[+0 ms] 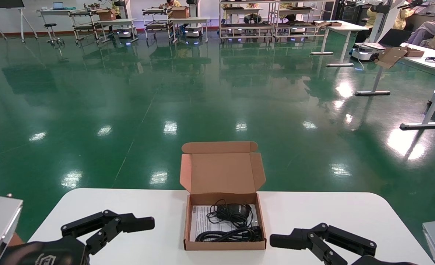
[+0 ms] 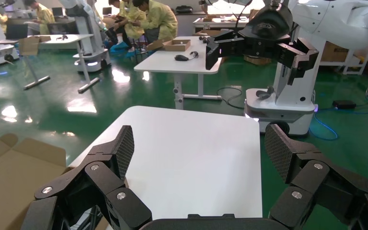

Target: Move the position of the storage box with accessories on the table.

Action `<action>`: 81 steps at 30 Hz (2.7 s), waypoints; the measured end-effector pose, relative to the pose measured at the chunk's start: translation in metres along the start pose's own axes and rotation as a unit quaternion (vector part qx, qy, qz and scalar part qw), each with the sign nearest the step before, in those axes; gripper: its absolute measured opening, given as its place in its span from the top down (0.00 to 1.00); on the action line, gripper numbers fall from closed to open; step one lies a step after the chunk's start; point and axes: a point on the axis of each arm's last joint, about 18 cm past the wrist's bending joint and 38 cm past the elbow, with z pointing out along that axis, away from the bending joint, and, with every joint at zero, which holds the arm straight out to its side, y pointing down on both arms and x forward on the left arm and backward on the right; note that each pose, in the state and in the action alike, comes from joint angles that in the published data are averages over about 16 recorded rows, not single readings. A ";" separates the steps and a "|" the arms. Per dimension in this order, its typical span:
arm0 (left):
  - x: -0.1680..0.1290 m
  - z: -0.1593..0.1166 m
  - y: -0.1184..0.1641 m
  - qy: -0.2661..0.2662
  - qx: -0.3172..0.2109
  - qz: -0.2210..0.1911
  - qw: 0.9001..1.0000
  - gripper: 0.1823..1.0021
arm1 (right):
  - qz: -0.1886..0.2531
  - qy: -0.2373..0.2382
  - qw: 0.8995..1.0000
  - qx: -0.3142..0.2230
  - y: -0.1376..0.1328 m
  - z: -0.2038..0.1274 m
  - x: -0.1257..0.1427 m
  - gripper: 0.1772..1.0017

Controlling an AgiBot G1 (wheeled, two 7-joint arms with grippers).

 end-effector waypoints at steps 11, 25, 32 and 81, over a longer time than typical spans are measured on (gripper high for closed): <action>0.000 0.000 0.000 0.000 0.000 0.000 1.000 0.00 | 0.011 0.002 1.000 -0.004 0.000 0.000 0.006 0.00; 0.000 0.000 0.000 0.000 0.000 0.000 1.000 0.00 | 0.157 0.115 0.979 -0.065 0.008 0.028 0.114 0.00; 0.000 0.000 0.000 0.000 0.000 0.000 1.000 0.00 | 0.229 0.194 0.945 -0.134 0.024 0.055 0.173 0.00; 0.000 0.000 0.000 0.000 0.000 0.000 1.000 0.00 | 0.365 0.355 0.826 -0.242 0.092 0.125 0.232 0.00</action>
